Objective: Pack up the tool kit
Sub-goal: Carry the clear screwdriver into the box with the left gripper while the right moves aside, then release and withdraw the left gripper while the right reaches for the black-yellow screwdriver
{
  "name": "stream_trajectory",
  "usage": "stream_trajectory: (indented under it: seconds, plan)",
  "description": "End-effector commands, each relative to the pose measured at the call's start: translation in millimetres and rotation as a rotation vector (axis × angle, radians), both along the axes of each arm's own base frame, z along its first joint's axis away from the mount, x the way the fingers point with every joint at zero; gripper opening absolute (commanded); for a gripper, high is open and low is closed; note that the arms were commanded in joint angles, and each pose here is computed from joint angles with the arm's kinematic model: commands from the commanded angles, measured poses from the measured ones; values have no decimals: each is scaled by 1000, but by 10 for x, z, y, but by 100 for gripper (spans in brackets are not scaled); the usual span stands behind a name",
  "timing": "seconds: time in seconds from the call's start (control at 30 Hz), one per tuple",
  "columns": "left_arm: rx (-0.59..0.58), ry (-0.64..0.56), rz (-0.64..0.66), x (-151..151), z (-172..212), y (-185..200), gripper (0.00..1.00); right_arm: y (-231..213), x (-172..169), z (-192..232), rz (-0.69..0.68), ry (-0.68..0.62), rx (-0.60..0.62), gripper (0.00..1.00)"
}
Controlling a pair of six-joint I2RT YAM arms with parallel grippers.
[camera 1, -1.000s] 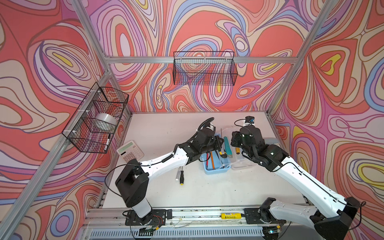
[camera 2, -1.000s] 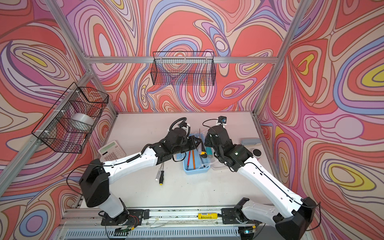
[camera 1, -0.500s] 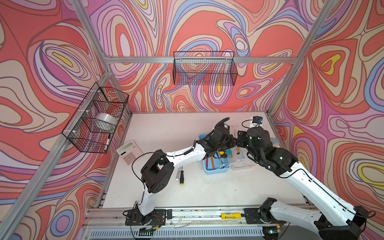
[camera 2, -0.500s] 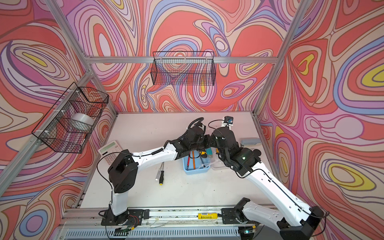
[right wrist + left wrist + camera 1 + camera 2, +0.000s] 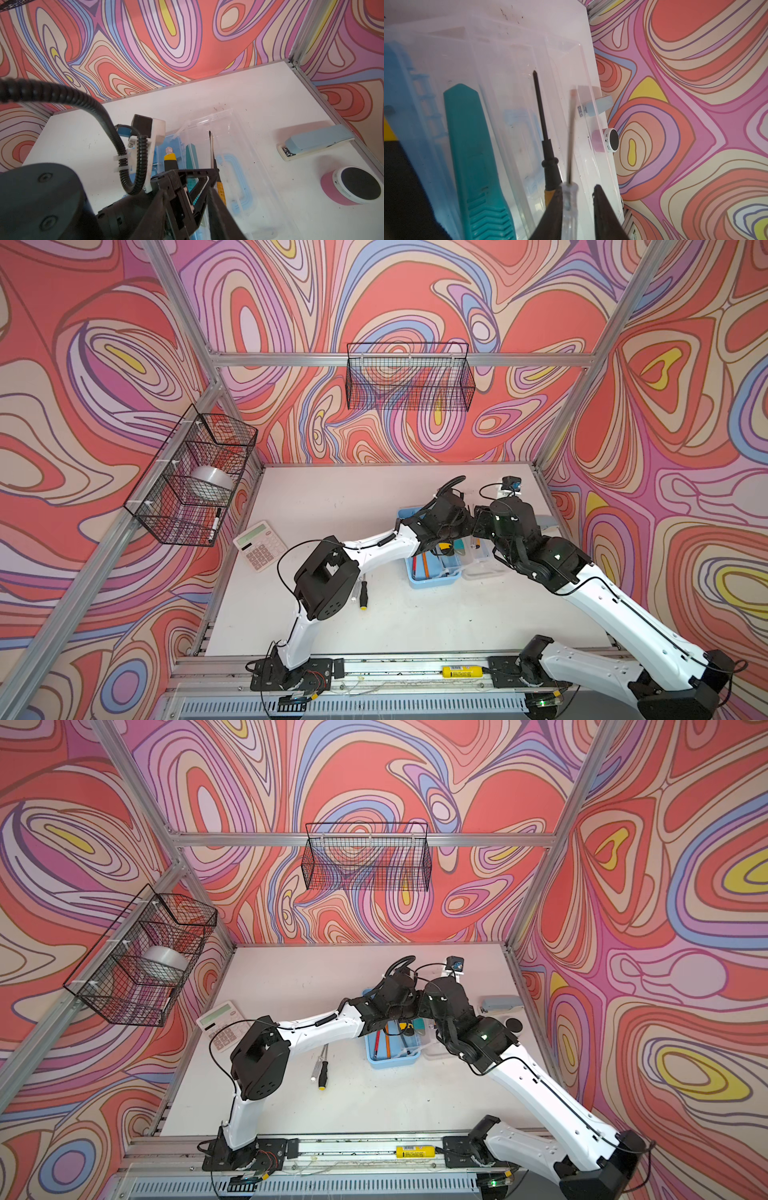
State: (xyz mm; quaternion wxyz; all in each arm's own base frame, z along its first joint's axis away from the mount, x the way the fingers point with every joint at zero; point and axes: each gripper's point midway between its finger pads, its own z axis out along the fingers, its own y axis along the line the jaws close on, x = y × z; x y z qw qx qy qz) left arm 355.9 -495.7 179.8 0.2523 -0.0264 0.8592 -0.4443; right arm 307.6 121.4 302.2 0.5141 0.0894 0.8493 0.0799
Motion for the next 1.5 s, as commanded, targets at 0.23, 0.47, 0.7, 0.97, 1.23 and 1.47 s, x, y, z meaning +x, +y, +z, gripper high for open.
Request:
stream_trajectory:
  seconds: [0.23,0.47,0.7,0.97,1.23,1.47]
  plan:
    - [36,-21,14,40,99,80,37,-36,-12,42,1,-8,-13,35]
    - [99,-128,18,-4,320,537,39,171,25,29,86,27,16,32]
    - [429,-199,106,-303,155,1829,42,687,36,-231,214,112,62,33]
    - [550,-52,323,-788,-331,3375,44,1579,-154,-604,384,209,40,42]
    - [563,170,406,-1146,-774,4026,48,2603,-616,-1442,595,426,-25,42]
    - [446,226,425,-1182,-1173,4025,47,2951,-819,-2014,694,585,-90,38]
